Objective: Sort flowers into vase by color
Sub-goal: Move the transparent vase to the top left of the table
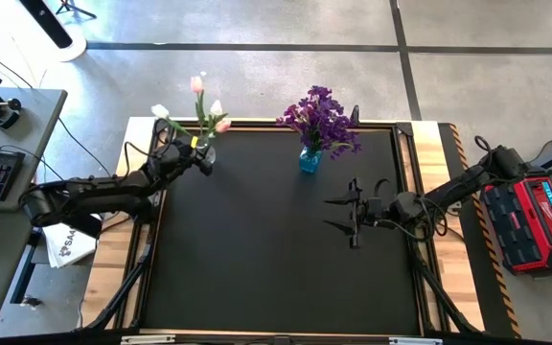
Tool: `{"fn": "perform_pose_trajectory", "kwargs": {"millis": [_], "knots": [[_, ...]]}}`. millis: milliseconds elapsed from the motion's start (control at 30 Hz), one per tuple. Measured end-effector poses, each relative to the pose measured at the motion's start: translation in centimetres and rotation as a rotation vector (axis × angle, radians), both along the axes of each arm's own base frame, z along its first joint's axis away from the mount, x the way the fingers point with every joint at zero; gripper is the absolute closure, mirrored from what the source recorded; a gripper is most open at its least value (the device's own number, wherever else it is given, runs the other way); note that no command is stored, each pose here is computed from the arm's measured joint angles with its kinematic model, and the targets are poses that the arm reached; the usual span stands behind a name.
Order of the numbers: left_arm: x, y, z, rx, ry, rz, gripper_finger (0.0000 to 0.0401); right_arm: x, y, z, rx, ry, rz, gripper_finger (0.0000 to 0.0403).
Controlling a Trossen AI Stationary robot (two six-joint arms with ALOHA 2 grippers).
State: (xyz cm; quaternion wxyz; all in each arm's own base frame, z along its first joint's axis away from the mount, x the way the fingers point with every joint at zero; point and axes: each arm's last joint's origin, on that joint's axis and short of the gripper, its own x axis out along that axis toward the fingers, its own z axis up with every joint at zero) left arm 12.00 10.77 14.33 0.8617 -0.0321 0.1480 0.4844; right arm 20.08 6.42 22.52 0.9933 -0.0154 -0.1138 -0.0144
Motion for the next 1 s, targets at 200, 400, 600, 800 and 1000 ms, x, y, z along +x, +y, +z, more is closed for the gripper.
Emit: {"fn": "perform_pose_trajectory", "kwargs": {"millis": [200, 400, 600, 800, 1000], "knots": [[-0.2, 0.1, -0.3, -0.032, 0.027, 0.008, 0.0213, 0.0, 0.0, 0.0, 0.000, 0.000, 0.000, 0.0194], [-0.3, -0.1, -0.8, -0.059, 0.072, -0.001, 0.0166, 0.0, 0.0, 0.0, 0.008, 0.000, 0.002, 0.0194], [-0.5, -0.2, -1.2, -0.082, 0.134, -0.001, 0.0112, 0.0, 0.0, 0.0, 0.009, -0.001, 0.002, 0.0194], [-0.5, -0.1, -0.6, -0.113, 0.222, 0.020, 0.0101, 0.0, 0.0, 0.0, 0.009, 0.000, 0.001, 0.0194], [-0.4, 0.0, 0.7, -0.183, 0.314, 0.022, 0.0101, 0.0, 0.0, 0.0, 0.011, 0.000, 0.002, 0.0194]]}}
